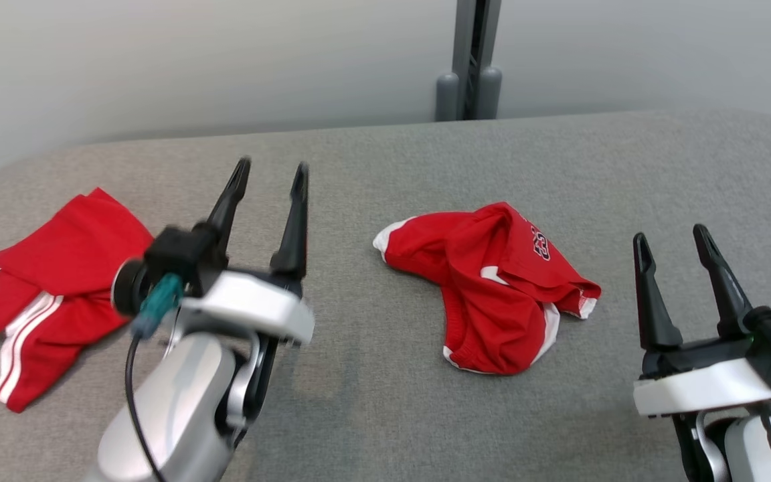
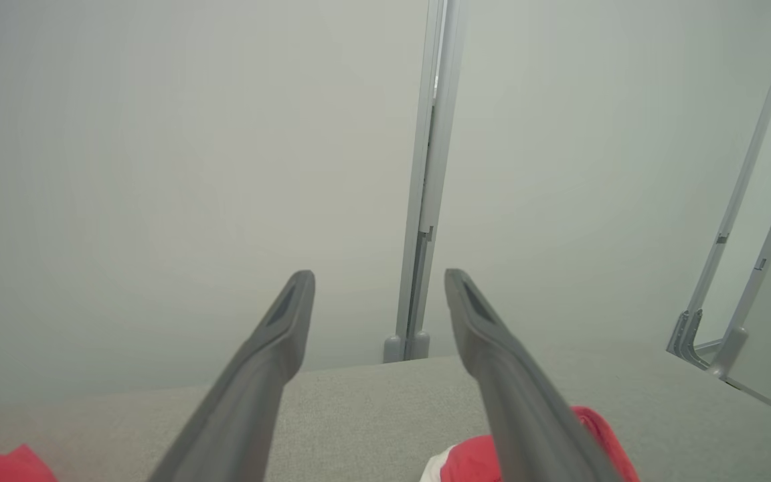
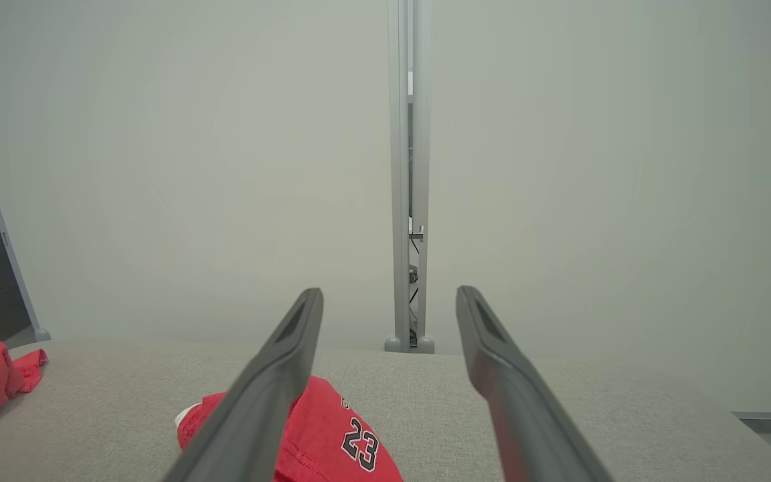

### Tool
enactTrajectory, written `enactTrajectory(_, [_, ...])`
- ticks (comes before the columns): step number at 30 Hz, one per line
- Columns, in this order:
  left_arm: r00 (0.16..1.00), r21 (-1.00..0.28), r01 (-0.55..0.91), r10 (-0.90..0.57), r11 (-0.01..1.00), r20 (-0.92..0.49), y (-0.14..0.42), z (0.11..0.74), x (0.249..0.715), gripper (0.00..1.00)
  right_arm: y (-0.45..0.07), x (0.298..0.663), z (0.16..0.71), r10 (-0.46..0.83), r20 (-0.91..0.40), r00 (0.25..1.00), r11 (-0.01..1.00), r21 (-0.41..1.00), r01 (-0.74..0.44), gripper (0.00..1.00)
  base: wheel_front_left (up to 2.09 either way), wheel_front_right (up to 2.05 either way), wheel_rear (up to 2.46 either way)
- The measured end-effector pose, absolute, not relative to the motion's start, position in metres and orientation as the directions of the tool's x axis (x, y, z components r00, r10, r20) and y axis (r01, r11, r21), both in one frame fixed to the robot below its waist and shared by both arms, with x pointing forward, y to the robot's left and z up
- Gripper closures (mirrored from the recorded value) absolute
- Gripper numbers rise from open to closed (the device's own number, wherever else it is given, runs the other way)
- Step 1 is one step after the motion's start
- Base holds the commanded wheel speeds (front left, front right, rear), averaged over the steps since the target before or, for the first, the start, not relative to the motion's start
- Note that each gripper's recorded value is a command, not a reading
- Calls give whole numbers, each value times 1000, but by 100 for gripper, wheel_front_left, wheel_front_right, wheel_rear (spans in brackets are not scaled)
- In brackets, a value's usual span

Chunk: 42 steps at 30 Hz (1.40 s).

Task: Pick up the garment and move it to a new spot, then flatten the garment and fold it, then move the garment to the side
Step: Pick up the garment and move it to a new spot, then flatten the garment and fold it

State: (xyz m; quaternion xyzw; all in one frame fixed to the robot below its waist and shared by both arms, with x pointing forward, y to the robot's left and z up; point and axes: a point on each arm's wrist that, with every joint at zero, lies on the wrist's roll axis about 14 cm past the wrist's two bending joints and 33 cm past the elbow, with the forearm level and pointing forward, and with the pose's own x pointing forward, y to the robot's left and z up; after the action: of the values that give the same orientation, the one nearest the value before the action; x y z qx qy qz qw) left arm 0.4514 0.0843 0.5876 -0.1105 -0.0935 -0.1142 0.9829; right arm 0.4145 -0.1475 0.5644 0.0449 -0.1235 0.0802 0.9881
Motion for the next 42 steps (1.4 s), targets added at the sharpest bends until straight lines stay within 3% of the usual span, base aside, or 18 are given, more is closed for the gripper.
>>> enactTrajectory(11, [977,-203,70,-26,977,209,143,566,378,0,-123,390,562,222,228,948,969,53,-239,0,0,0,0])
enactTrajectory(21, [975,-218,47,3,975,223,150,563,367,0,-93,385,558,308,201,930,945,53,-324,0,0,0,0])
enactTrajectory(31, [983,-214,6,34,977,181,164,547,373,0,-28,381,484,500,-60,864,866,35,-499,0,0,0,0])
enactTrajectory(42, [985,-203,-59,89,977,145,185,534,374,0,-18,391,415,517,-283,808,851,67,-521,0,0,0,0])
